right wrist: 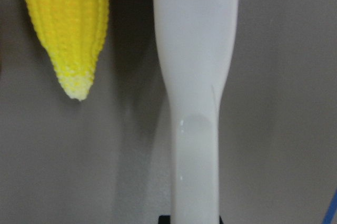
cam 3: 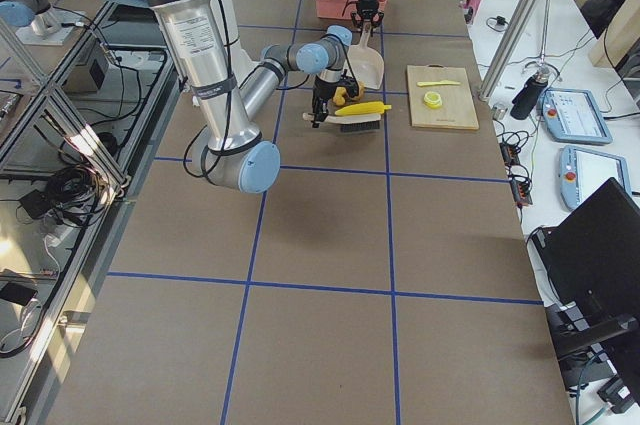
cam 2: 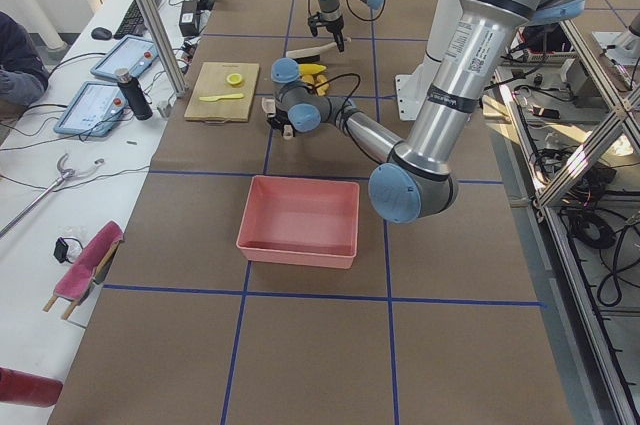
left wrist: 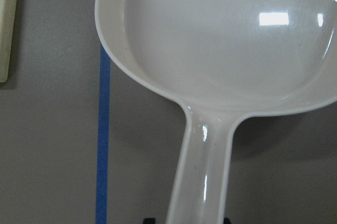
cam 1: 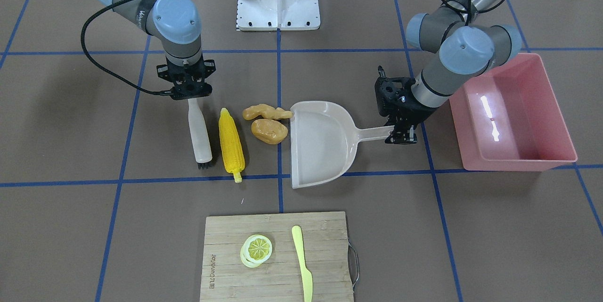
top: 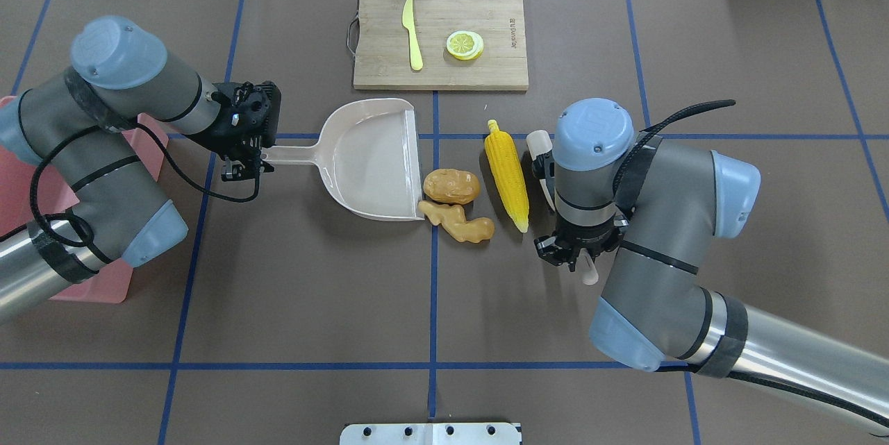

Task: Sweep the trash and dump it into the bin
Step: 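Sweep the potato, ginger and corn into the dustpan with the right brush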

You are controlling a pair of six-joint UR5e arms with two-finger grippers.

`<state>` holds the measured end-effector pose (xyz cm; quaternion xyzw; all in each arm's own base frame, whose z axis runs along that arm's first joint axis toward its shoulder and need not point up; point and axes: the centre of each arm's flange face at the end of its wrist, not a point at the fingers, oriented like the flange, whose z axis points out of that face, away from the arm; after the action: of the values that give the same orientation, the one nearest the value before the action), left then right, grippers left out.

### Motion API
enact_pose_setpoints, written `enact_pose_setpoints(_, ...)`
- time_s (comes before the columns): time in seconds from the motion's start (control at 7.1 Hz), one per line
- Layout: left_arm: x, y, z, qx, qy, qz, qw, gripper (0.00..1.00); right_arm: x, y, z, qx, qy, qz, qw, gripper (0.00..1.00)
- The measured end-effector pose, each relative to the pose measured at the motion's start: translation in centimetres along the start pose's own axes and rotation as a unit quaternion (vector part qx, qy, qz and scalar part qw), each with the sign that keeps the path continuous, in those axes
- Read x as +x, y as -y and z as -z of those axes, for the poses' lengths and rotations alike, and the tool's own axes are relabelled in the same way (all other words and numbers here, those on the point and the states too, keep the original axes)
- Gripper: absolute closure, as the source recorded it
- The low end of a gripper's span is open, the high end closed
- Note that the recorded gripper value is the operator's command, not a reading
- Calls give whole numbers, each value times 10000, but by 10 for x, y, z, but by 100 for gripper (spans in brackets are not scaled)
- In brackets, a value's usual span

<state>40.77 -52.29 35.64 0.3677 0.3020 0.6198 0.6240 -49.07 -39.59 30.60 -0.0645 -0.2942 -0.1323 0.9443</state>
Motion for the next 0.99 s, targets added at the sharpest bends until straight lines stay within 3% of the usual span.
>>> enact_pose_setpoints(0.42, 2, -3, 1, -6, 0, 12, 10000, 99, -49, 16, 13, 179, 340, -216, 9990, 100)
enact_pose_setpoints(0.99, 3, -2, 3, 14, 15, 19, 10000, 100, -119, 19, 10, 172, 638, -364, 9972, 100)
